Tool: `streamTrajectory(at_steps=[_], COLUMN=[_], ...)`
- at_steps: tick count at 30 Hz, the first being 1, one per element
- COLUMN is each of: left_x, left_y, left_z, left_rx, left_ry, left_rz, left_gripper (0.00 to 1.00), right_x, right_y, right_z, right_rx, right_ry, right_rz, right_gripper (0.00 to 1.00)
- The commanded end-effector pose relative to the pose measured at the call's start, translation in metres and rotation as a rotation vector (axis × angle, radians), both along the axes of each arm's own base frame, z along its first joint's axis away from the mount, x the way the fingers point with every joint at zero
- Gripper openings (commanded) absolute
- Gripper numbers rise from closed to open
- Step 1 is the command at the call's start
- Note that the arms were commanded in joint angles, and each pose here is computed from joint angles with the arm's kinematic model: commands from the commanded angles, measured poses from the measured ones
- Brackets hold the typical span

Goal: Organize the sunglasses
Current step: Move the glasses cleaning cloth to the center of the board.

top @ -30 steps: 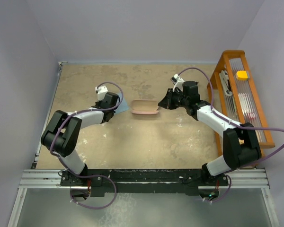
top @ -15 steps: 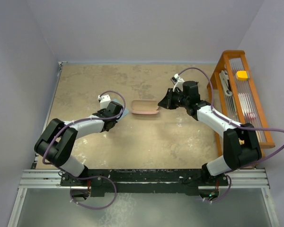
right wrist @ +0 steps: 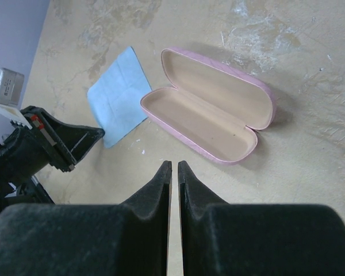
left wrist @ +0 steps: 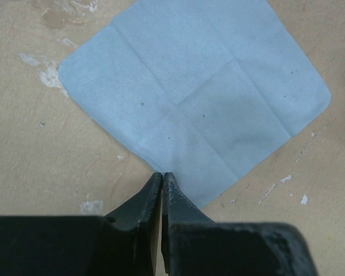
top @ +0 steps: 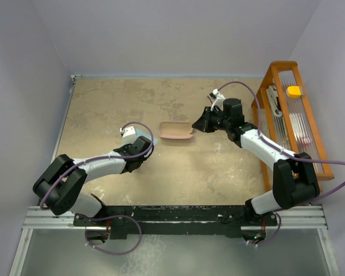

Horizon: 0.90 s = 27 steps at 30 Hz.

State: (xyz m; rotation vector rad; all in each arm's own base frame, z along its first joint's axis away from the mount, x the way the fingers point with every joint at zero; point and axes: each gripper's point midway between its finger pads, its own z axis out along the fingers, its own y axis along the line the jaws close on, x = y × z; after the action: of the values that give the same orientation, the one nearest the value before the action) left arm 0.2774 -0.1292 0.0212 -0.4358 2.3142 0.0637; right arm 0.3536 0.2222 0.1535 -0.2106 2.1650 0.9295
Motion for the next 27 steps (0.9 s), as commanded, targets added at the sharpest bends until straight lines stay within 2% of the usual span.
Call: streamTrajectory(at_steps=[1,17,27], left_x=[-0.007,-0.033,-0.055], left_y=[-0.013,-0.09,-0.122], left_z=[0.008,0.02,0.02], left_rx=[-0.067,-0.158,-0.202], left_ry=[-0.025,-0.019,-0.016], left_rz=[0.005,-0.159,-0.205], left_gripper=[0.0,0.0,0.0], right_x=[-0.002,-0.001,-0.002], right_y=[0.006,0.006,0.005], right_z=[0.024,0.023,0.023], right_rx=[0.046,0.044,0.043], right_ry=[-0.065,-0.065,-0.064], right_rz=[0.026,0.021,0.019], right_gripper=[0.11,0.1,0.11])
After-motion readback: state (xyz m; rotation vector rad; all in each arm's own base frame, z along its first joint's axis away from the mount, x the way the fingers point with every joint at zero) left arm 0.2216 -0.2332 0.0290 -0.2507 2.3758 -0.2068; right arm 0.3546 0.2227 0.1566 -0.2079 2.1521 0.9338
